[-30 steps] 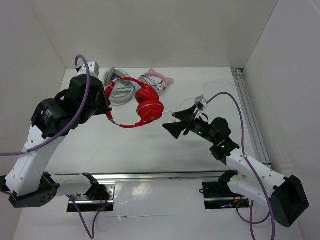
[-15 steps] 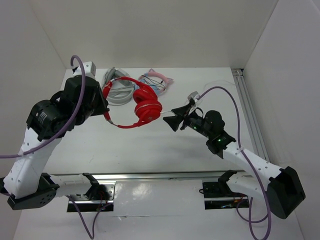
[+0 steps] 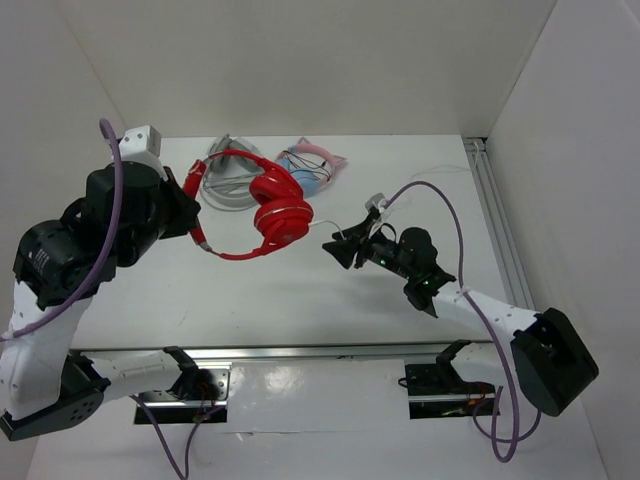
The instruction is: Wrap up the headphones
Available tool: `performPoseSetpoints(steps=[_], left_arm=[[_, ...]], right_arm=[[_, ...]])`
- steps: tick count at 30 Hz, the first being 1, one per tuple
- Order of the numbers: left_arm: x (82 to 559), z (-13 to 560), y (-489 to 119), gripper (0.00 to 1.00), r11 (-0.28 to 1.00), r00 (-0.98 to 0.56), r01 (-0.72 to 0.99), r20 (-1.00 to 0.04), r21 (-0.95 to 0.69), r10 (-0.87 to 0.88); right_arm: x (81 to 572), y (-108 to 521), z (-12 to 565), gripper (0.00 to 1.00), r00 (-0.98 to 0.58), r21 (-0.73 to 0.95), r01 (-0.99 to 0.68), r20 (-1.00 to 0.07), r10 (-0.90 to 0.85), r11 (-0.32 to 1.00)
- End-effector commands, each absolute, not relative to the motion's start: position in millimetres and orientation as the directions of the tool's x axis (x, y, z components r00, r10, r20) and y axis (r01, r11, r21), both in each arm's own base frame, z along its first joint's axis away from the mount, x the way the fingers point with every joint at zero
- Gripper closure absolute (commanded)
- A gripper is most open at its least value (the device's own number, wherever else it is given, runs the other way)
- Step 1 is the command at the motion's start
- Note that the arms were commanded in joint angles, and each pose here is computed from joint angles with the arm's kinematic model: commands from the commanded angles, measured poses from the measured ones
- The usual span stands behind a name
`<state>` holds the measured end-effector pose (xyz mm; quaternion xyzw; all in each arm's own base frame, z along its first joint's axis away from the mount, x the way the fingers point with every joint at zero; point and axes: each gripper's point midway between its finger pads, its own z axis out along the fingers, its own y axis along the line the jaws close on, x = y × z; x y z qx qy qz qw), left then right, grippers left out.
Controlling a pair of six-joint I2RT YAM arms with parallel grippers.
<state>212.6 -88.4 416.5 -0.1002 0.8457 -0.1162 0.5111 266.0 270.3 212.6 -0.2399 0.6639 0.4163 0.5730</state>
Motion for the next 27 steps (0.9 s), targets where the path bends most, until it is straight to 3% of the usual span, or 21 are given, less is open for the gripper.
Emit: performPoseSetpoints(steps=[1, 11, 14, 17, 25, 26, 27], left_arm=[[210.7, 458.8, -91.8, 1.00, 0.888, -0.352, -0.018, -0.829, -0.460, -0.436], [207.9, 467.1, -79.8, 1.00, 0.875, -0.319, -0.063, -0.821, -0.479, -0.473], [208.0, 467.5, -80.6, 1.00, 0.865, -0.318, -0.070, -0.811, -0.497, -0.491], [208.9, 469.3, -76.4, 1.00, 0.846, -0.291, -0.098, -0.798, -0.524, -0.528], [202.9, 475.7, -56.7, 1.00, 0.815, -0.211, -0.148, -0.787, -0.560, -0.579], [205.2, 473.8, -60.3, 1.00, 0.818, -0.223, -0.146, -0.787, -0.556, -0.575], [206.2, 471.2, -61.3, 1.00, 0.816, -0.227, -0.152, -0.784, -0.557, -0.578]], right_arm=[[269.7, 281.4, 239.0, 0.49, -0.147, 0.241, -0.836, -0.964, 0.221, 0.493], [285.7, 274.3, 206.5, 0.49, -0.196, 0.279, -0.802, -0.958, 0.210, 0.529], [291.0, 272.7, 197.8, 0.56, -0.224, 0.305, -0.786, -0.951, 0.212, 0.538], [302.0, 266.2, 192.6, 0.72, -0.242, 0.335, -0.752, -0.941, 0.235, 0.568], [300.0, 267.2, 178.6, 0.70, -0.261, 0.346, -0.761, -0.938, 0.229, 0.549], [299.7, 267.4, 178.8, 0.99, -0.268, 0.355, -0.758, -0.935, 0.234, 0.547], [301.3, 266.5, 178.8, 1.00, -0.266, 0.355, -0.752, -0.934, 0.237, 0.555]])
